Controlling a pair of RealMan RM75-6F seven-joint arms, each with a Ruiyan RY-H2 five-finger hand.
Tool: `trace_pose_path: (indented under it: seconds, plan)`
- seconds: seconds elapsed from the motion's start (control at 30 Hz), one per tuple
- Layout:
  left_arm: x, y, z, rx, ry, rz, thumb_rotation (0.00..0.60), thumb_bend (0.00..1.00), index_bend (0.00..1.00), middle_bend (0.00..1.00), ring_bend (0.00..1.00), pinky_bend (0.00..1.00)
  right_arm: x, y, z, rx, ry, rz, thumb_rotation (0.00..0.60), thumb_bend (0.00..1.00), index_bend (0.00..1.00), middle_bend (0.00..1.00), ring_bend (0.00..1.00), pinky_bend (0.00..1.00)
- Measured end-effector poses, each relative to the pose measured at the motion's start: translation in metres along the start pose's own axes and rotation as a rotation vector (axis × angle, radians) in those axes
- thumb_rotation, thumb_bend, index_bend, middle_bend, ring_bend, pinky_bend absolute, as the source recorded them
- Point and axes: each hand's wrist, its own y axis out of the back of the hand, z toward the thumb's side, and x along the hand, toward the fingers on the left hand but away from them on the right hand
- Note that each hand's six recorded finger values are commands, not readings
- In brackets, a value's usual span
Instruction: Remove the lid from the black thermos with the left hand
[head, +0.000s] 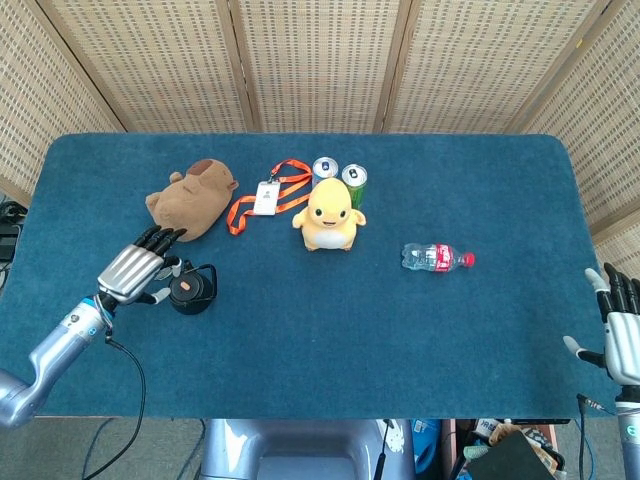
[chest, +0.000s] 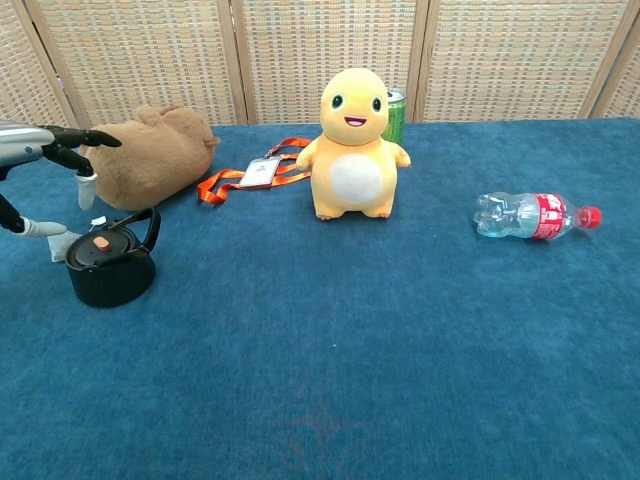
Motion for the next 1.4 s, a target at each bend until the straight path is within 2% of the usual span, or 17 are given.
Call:
trace_pose_path:
  seconds: [0.2, 0.37, 1.1, 1.4]
  plan:
    - [0.005, -0.007, 0.004, 0.027, -0.003, -0.018, 0.6, 0.34, 0.48, 0.0, 0.0, 0.0, 0.0, -0.001, 0.0, -0.002, 0.0, 0.003, 0.6, 0.0, 0.0, 0.0, 0.0, 0.0]
    - [0.009, -0.012, 0.006, 0.039, 0.0, -0.032, 0.6, 0.4, 0.48, 0.0, 0.0, 0.0, -0.001, -0.002, -0.001, -0.001, -0.002, 0.007, 0.6, 0.0, 0.0, 0.0, 0.0, 0.0]
    - [0.021, -0.03, 0.015, 0.038, 0.002, -0.062, 0.6, 0.4, 0.48, 0.0, 0.0, 0.0, -0.002, -0.002, -0.006, -0.011, -0.014, 0.013, 0.6, 0.0, 0.0, 0.0, 0.0, 0.0]
    - [0.023, -0.033, 0.016, 0.044, 0.005, -0.066, 0.6, 0.4, 0.56, 0.0, 0.0, 0.0, -0.003, -0.001, -0.007, -0.016, -0.017, 0.012, 0.6, 0.0, 0.0, 0.0, 0.0, 0.0]
